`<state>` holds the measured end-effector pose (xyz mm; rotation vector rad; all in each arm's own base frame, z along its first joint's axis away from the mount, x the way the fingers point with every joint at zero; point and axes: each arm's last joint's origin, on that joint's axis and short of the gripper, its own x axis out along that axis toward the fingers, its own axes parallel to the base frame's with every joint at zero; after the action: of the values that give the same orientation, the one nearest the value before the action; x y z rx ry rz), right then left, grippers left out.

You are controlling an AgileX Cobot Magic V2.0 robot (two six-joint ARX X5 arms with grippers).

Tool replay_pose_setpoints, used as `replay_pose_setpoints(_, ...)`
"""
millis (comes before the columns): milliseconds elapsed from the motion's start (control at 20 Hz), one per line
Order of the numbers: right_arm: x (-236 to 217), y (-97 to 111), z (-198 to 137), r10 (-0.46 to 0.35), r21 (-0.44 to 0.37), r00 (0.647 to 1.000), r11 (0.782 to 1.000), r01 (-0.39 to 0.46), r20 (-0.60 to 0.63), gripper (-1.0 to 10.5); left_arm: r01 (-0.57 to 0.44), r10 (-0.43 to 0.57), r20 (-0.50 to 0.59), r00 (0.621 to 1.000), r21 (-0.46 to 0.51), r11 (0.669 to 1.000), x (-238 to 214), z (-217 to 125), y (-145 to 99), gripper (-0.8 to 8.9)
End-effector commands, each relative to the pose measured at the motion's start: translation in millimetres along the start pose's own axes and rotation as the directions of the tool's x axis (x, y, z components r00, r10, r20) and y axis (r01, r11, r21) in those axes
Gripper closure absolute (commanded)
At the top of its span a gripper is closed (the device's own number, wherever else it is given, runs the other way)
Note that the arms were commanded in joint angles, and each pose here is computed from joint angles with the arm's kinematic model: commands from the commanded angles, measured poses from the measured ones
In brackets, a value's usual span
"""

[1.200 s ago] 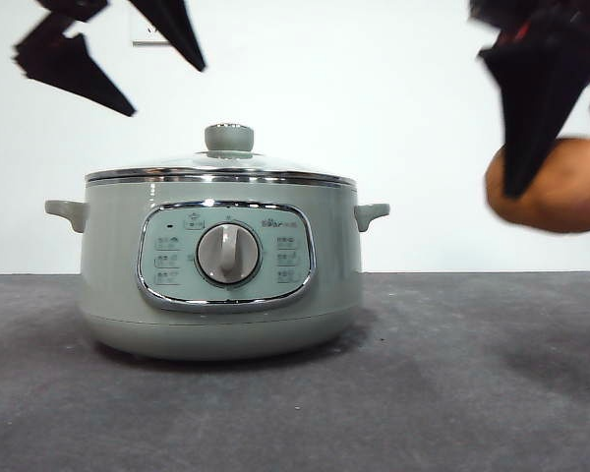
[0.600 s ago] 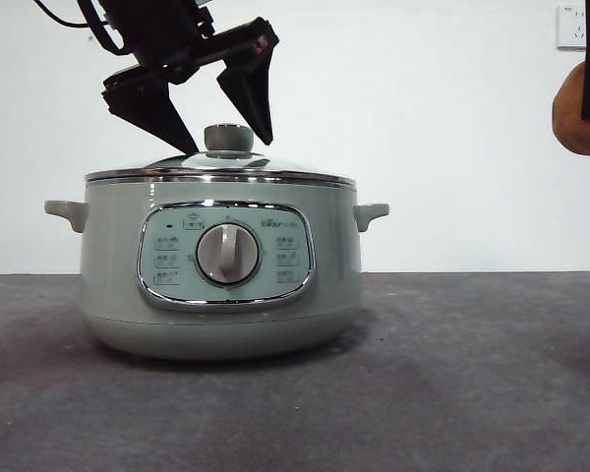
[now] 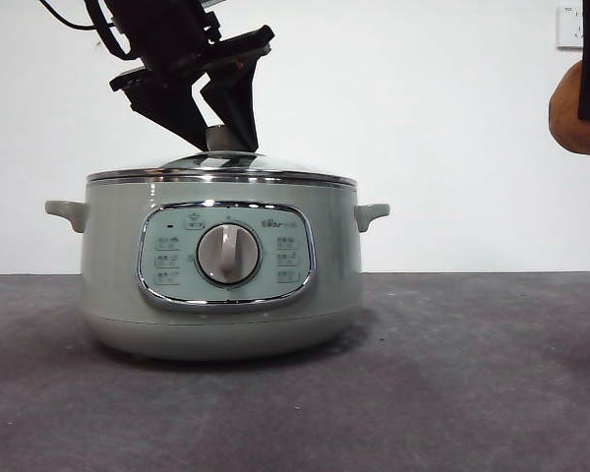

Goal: Pick up the potato,open the lid,put the potato in the pot,close the lid

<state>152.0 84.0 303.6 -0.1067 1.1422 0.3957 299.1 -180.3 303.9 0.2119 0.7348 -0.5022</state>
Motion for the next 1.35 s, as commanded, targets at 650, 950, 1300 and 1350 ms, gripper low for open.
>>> replay_pose_setpoints(650,-2.1,7.4,32.1,0.058,0.022,0.997,0.998,-0.059,0.044,9.5,-0.052,0.048,0.156,0.987,0.021,0.998,-88.8,5.4,14.6,8.23)
replay_pose_setpoints(950,1.8,28.0,93.4,0.115,-0.021,0.993,0.993,-0.114,0.037,9.5,-0.148,0.148,0.113,0.983,-0.011,0.989,-117.4,-7.5,46.7,8.23)
replay_pose_setpoints(1300,46.8,81.1,162.7,0.147,-0.117,0.988,0.981,-0.152,-0.045,9.5,-0.302,0.315,0.073,0.946,-0.148,0.942,-127.7,-18.7,101.8,8.23)
replay_pose_setpoints(1350,56.2,90.0,172.2,0.153,-0.129,0.987,0.979,-0.158,-0.051,9.5,-0.324,0.339,0.064,0.939,-0.170,0.931,-129.8,-21.1,110.0,8.22)
